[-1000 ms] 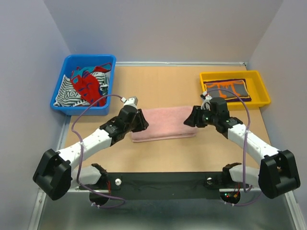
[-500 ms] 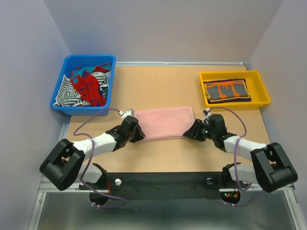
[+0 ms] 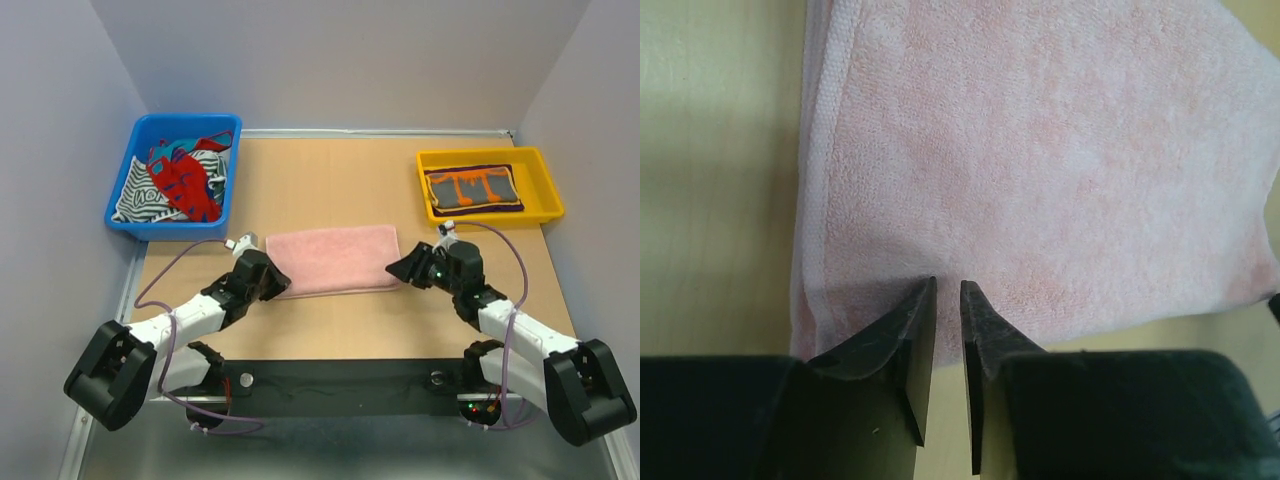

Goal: Fold and stack the towels
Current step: Fold the towel

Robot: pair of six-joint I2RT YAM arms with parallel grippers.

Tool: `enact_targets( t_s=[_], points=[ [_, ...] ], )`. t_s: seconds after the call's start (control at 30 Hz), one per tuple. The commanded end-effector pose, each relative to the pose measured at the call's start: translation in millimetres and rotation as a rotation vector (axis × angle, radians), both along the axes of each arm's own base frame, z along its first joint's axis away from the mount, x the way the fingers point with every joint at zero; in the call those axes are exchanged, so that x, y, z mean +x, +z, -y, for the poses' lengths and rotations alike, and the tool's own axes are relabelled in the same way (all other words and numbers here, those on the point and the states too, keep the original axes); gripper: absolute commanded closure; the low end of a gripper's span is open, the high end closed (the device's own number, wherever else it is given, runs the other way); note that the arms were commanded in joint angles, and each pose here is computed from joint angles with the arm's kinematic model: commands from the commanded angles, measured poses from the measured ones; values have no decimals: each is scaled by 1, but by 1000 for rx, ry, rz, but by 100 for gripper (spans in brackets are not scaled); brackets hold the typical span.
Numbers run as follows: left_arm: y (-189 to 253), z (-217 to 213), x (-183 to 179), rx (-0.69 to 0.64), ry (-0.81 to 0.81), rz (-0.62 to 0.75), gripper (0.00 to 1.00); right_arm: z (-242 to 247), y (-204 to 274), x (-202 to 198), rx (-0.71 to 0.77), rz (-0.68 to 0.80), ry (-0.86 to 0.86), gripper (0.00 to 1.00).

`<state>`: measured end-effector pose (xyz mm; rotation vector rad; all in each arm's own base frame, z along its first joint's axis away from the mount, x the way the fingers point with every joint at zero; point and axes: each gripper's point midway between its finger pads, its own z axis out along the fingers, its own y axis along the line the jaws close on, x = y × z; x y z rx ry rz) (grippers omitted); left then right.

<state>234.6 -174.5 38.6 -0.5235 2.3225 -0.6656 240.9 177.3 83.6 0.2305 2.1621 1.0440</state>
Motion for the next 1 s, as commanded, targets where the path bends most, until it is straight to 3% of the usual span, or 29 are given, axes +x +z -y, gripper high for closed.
enact_targets(
  t_s=[0.0, 0.2, 0.43, 0.53, 0.67, 0.73, 0.8, 0.83, 0.9, 0.93, 0.97],
  points=[
    [14, -4, 12, 31, 22, 43, 72, -23, 59, 26, 97, 173, 69, 52],
    [-5, -15, 11, 66, 57, 3, 73, -13, 11, 35, 77, 76, -35, 52],
    [-19, -28, 8, 29, 102, -36, 73, 27, -69, 2, -31, -102, -214, 52],
    [-17, -32, 9, 28, 109, -31, 73, 26, -57, 6, -14, -59, -205, 52],
    [0, -45, 21, 104, 133, 13, 71, 29, -27, 25, -122, 25, -174, 50],
    [20, -49, 31, 138, 143, 45, 65, 42, -9, 38, -256, 82, -178, 45],
    [29, -57, 35, 214, 130, 60, 59, 62, -10, 37, -382, 45, -212, 42],
    [49, -54, 46, 218, 130, 100, 51, 68, 11, 50, -423, 101, -239, 36],
    [72, -53, 56, 262, 98, 146, 39, 85, 7, 43, -522, 42, -271, 28],
    [72, -52, 54, 280, 79, 151, 39, 91, 10, 43, -548, 35, -288, 23],
    [89, -45, 60, 282, 51, 194, 31, 94, 18, 46, -560, 37, -307, 11]
  ],
)
